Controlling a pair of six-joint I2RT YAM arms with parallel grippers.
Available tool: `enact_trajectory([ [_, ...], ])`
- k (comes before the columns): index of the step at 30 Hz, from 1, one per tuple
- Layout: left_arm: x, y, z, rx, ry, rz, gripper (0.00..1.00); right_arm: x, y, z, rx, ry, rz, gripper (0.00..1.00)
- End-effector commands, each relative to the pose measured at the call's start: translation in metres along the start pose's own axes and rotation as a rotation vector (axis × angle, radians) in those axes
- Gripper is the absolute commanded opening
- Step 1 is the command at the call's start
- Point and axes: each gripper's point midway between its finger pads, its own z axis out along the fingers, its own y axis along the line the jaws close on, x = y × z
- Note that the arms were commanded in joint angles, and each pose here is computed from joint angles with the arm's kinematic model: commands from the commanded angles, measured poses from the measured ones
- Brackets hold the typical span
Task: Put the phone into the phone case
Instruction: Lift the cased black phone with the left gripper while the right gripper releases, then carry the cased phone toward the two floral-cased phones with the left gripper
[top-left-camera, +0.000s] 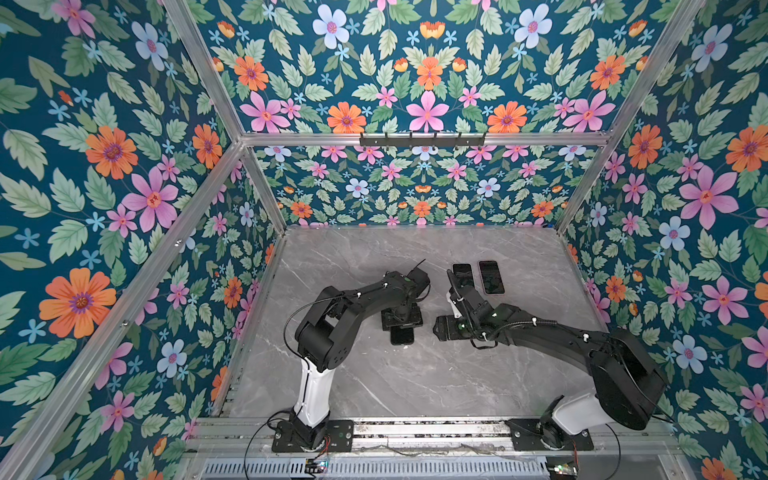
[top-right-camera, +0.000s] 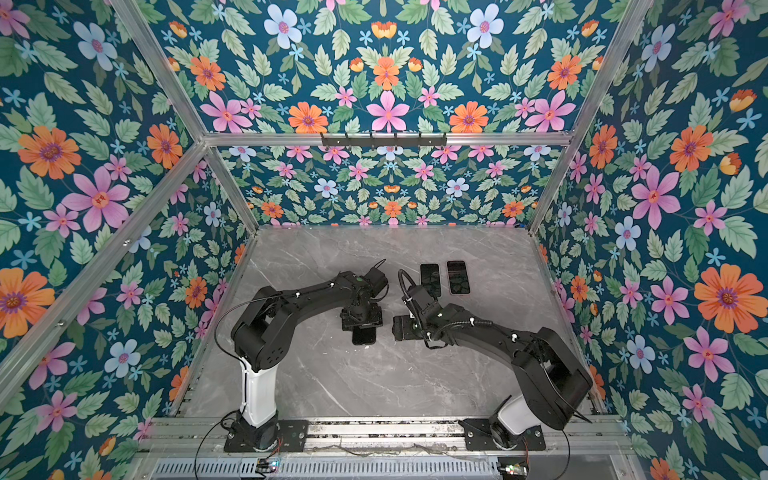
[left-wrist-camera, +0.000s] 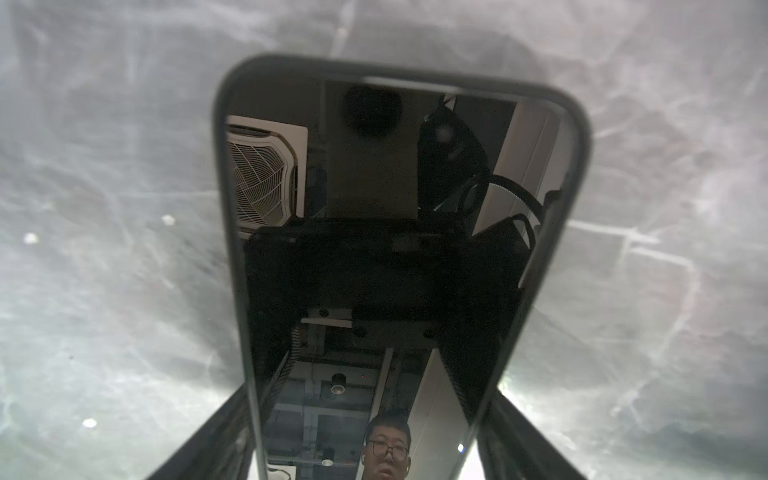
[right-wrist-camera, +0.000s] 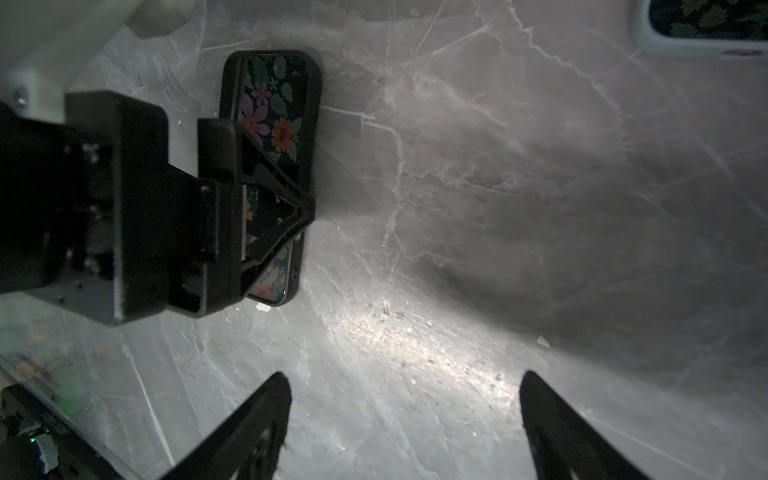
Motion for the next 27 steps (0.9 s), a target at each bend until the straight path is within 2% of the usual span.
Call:
enact_trajectory([
  [1, 0.006, 0.005, 0.006, -0.025, 0.034, 0.006, 0.75, -0.003, 0.003, -0.001, -0.010, -0.005, 0.004, 0.86],
  [12, -0.010, -0.006, -0.010, -0.015, -0.007, 0.016, 0.70, -0.010, -0.007, -0.017, 0.042, -0.032, -0.005, 0.86],
  [20, -0.053, -0.048, -0.021, 0.050, -0.079, 0.060, 0.66, -0.017, -0.035, -0.042, 0.094, -0.077, 0.048, 0.86],
  [27, -0.094, -0.093, -0.028, 0.122, -0.135, 0.102, 0.64, -0.017, -0.047, -0.054, 0.081, -0.080, 0.099, 0.86],
])
